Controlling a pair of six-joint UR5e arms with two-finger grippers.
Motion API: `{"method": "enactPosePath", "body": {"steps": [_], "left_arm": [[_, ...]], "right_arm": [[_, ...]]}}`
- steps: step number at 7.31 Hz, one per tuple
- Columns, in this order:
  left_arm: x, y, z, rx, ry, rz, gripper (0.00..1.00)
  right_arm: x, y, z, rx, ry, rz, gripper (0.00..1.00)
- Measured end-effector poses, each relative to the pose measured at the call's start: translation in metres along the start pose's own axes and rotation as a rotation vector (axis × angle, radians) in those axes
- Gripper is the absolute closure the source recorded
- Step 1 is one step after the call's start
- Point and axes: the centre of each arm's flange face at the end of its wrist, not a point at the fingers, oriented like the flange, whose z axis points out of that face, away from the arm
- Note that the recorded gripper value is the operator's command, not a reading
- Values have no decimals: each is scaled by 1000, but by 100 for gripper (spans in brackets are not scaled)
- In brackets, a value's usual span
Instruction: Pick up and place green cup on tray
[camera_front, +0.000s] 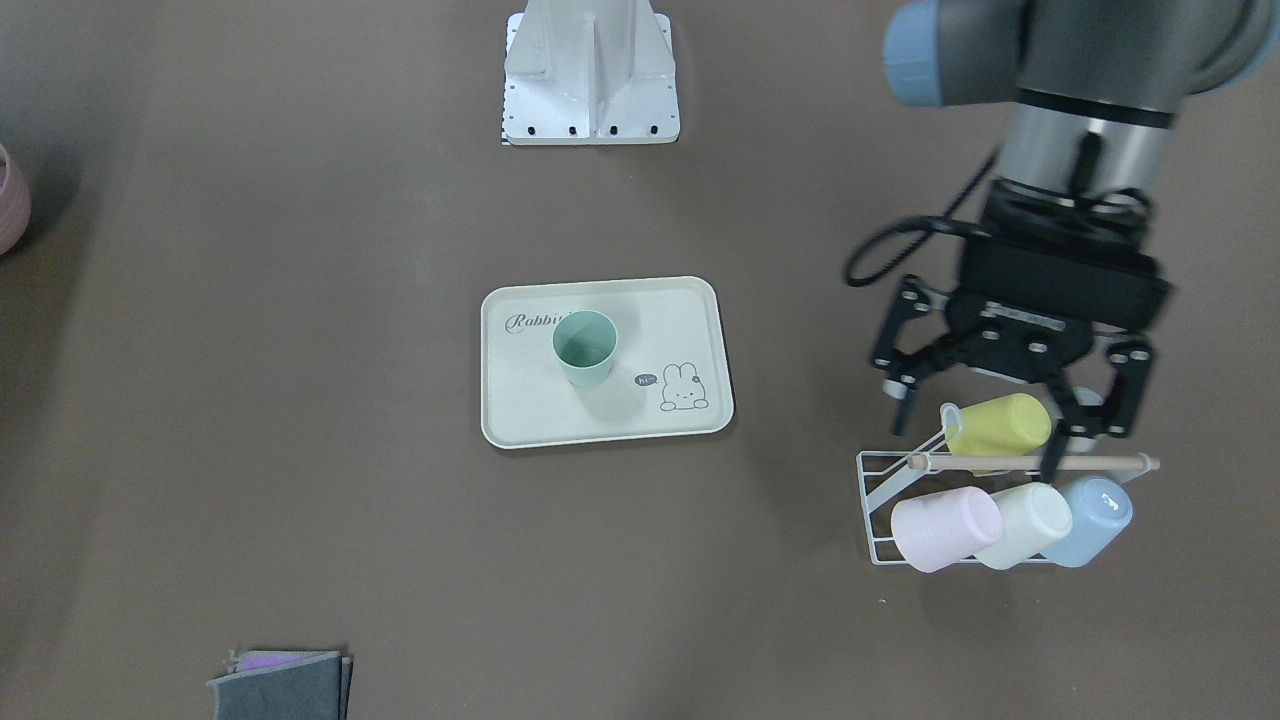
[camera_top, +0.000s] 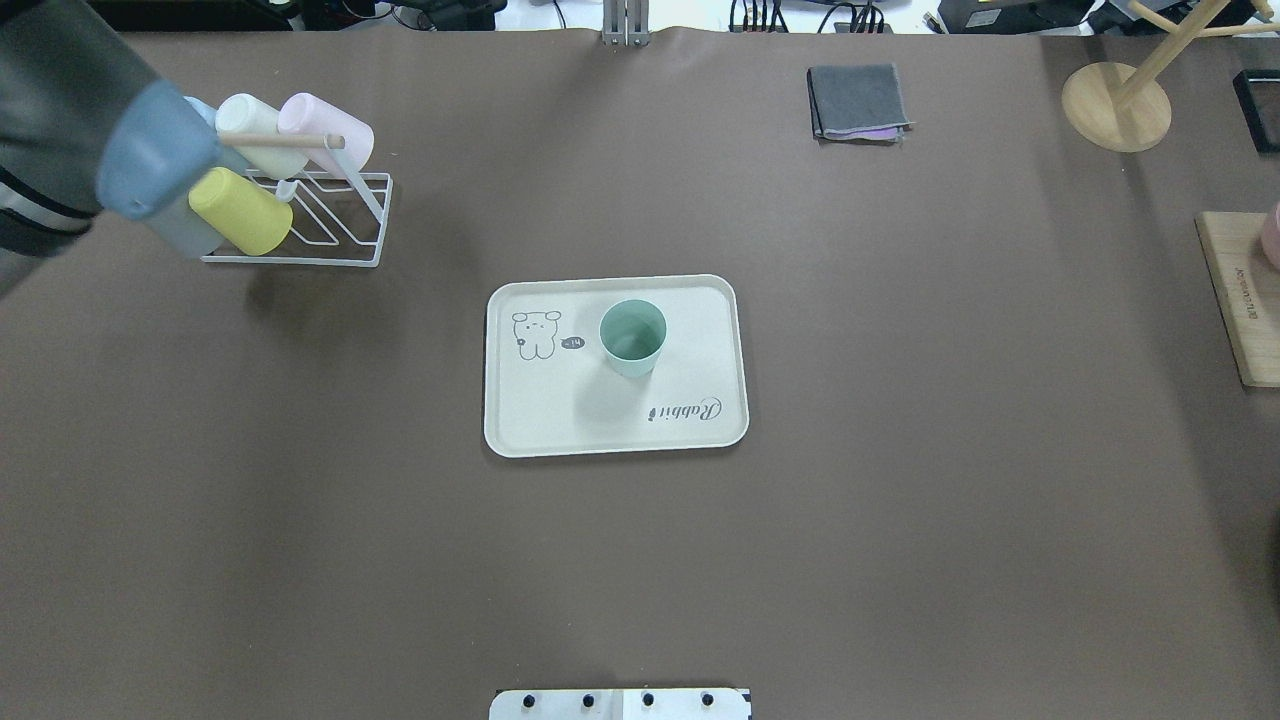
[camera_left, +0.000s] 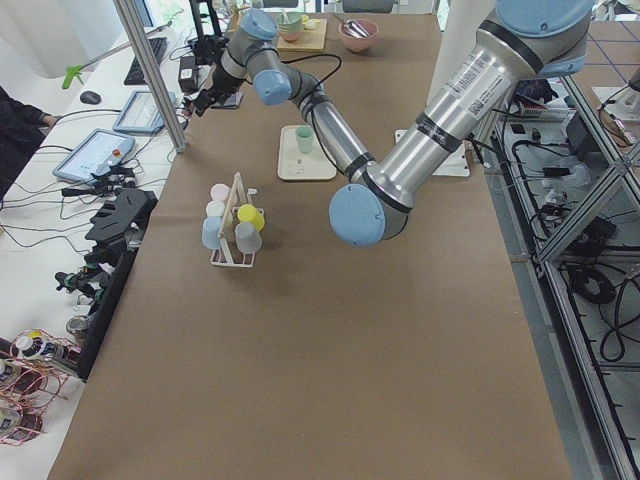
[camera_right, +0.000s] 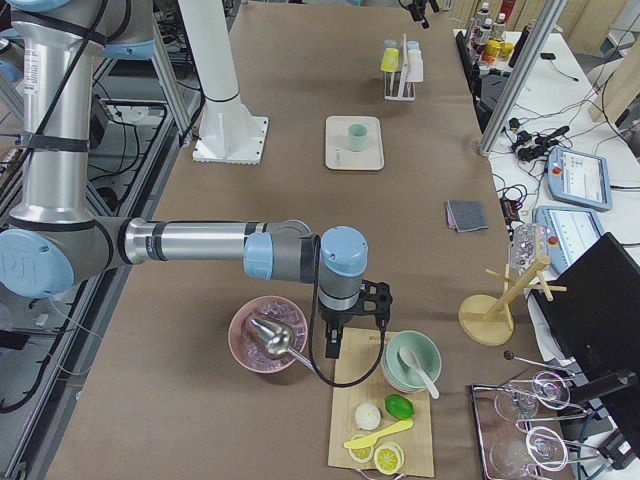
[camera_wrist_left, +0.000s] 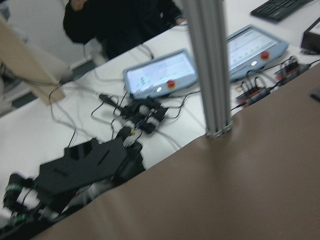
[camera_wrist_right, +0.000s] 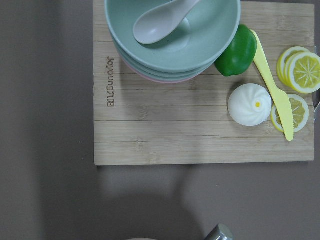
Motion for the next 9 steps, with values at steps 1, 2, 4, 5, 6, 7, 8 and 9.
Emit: {"method": "enactPosePath", "body": {"steps": [1, 2, 4, 5, 6, 7, 8, 9], "left_arm": [[-74, 12, -11, -130, 2, -153, 1], [-145, 41, -23, -198, 3, -281, 1], [-262, 149, -24, -276, 7, -418, 1], [-304, 201, -17, -325, 3, -433, 1], [-337, 247, -4, -382, -1, -442, 1], [-360, 289, 9, -435, -4, -459, 1], [-372, 322, 16, -474, -8, -482, 1], [-380, 341, 20, -498, -9, -504, 1]], "right_arm": [[0, -1, -1, 1, 0, -1, 0], [-1, -1, -1, 1, 0, -2, 0], [-1, -1, 0, 1, 0, -4, 0], [-1, -1, 0, 0, 0, -3, 0], [-1, -1, 1, -1, 0, -2, 0], [-1, -1, 1, -2, 0, -2, 0], [-1, -1, 1, -2, 0, -2, 0], [-1, -2, 1, -2, 0, -1, 0]]}}
